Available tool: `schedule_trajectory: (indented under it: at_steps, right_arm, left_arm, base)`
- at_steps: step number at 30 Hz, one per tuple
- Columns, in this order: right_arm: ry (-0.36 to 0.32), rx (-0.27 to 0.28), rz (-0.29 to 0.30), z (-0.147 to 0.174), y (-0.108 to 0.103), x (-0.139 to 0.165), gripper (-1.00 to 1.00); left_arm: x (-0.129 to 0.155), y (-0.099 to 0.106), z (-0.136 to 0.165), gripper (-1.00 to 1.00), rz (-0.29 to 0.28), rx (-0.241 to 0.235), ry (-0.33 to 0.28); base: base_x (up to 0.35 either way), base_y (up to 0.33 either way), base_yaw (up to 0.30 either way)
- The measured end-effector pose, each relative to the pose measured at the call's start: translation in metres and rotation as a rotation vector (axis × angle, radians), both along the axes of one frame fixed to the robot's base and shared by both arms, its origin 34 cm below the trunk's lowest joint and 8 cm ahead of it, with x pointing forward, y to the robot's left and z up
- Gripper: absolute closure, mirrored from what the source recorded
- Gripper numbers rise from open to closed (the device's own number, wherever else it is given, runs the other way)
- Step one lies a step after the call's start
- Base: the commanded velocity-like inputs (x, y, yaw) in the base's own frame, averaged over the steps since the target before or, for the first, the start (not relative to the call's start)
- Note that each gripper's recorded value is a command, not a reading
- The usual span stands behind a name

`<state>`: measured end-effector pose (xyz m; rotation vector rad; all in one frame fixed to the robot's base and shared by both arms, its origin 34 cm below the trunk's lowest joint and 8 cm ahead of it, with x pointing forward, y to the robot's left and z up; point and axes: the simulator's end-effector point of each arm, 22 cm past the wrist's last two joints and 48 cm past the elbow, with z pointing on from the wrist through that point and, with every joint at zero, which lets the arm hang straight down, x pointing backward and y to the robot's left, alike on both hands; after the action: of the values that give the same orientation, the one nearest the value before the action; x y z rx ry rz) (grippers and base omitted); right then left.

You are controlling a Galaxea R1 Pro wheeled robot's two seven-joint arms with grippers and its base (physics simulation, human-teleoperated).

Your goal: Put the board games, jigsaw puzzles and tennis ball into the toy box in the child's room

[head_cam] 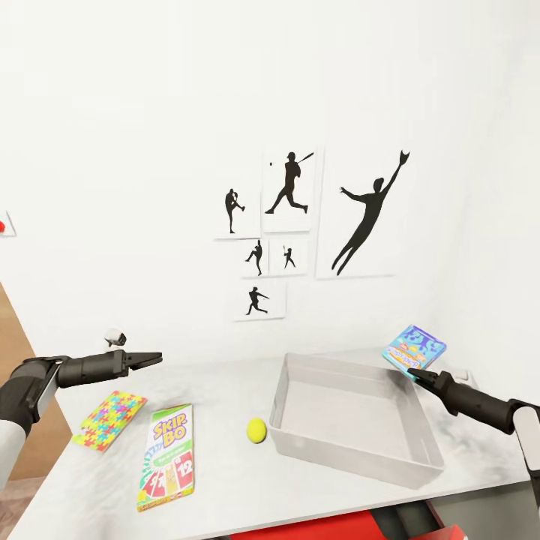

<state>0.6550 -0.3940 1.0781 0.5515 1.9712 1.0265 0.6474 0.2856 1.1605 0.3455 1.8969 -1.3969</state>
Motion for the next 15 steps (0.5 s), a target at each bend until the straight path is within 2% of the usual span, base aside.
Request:
schedule_trajectory:
  at_steps: [5,11,15]
  right_arm:
    - [0.008,-0.018,0.001,0.001,-0.002,0.001,1.00]
    - [0.047,-0.119,-0.020,-0.005,-0.028,-0.004,1.00]
    - [0.027,-0.174,-0.033,0.008,-0.044,-0.007,1.00]
  left_arm:
    - [0.000,0.000,0.000,-1.00,0.000,0.000,0.000]
    - [0.000,0.001,0.000,-1.00,0.001,0.001,0.000]
    - [0.000,0.000,0.000,-1.00,0.000,0.000,0.000]
  base:
    - [0.000,0.000,0.000]
    - [0.000,0.000,0.000]
    - [0.000,0.000,0.000]
